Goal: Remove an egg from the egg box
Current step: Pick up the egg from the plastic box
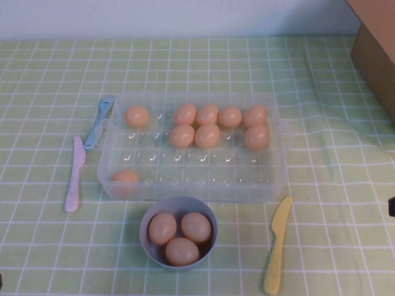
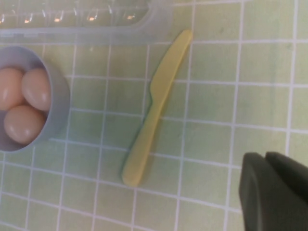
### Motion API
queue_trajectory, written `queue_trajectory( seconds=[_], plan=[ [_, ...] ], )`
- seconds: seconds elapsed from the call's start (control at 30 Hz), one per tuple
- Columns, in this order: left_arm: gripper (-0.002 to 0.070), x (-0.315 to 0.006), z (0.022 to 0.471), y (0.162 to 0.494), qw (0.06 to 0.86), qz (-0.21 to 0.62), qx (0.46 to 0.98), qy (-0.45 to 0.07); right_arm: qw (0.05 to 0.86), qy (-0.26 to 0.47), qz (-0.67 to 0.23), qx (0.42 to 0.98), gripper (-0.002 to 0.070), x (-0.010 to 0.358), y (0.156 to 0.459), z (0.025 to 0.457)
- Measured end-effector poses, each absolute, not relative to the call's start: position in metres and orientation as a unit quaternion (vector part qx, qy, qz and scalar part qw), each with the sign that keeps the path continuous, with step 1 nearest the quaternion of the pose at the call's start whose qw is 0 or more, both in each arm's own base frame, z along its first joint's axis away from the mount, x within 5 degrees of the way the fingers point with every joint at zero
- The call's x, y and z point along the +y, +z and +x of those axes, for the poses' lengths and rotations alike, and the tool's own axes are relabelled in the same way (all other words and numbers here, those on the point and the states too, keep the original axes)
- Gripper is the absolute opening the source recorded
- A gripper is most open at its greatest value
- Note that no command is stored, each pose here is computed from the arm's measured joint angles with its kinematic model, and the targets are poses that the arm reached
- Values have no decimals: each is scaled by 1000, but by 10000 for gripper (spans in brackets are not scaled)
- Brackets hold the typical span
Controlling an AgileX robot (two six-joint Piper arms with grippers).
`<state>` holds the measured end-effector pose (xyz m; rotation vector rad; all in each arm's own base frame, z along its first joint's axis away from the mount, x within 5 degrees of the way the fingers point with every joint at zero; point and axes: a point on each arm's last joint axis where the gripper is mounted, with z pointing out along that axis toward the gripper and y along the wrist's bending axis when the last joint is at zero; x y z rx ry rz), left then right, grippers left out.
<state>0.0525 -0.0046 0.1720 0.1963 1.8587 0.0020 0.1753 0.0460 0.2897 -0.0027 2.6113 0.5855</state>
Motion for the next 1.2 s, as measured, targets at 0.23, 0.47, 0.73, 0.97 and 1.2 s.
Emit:
queue_trajectory(
  seconds=[0.23, 0.47, 0.73, 0.97, 1.2],
  plan=[
    [-3, -5, 53, 172, 594, 84, 800, 1, 186, 216, -96, 954, -17, 93, 295, 226],
    [-3, -5, 53, 172, 594, 84, 800, 1, 153, 203, -185, 949, -17, 155, 291, 278],
    [-3, -5, 53, 172, 594, 84, 800, 1, 125, 165, -245, 947, -17, 196, 285, 332],
    [-3, -5, 53, 172, 594, 84, 800, 1, 141, 136, -286, 938, 53, 210, 275, 369],
    [-3, -5, 52, 172, 594, 84, 800, 1, 148, 116, -362, 913, 370, 219, 261, 391]
  ],
)
